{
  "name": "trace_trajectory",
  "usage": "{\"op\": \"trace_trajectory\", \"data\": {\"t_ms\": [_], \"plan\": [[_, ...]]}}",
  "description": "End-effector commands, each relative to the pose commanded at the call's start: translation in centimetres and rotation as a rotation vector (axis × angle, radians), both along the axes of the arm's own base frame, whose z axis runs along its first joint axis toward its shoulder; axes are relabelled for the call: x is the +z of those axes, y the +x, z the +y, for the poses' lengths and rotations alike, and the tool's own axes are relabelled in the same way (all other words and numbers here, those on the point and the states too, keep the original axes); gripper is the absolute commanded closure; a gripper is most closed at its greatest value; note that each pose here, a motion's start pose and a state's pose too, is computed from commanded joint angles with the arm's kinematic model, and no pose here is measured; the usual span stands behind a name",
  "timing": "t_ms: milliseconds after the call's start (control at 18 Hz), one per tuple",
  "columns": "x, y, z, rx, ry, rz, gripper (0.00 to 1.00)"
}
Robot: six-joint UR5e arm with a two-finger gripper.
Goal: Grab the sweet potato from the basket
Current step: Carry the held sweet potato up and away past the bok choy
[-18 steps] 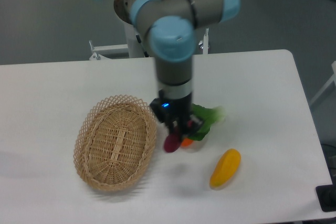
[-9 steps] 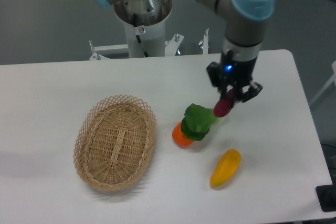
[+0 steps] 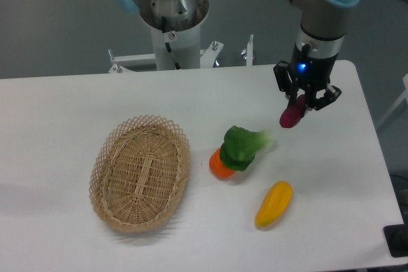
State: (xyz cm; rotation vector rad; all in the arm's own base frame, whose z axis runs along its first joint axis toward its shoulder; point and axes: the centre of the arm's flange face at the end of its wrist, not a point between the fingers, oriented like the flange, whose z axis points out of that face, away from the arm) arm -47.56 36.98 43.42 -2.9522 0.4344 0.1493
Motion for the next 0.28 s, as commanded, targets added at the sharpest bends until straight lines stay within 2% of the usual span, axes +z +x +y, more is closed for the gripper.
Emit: {"op": "trace_trajectory", "data": {"t_ms": [278], "plan": [[0.17,-0.06,0.01,0.000,0.000,0.005,0.68]]}}
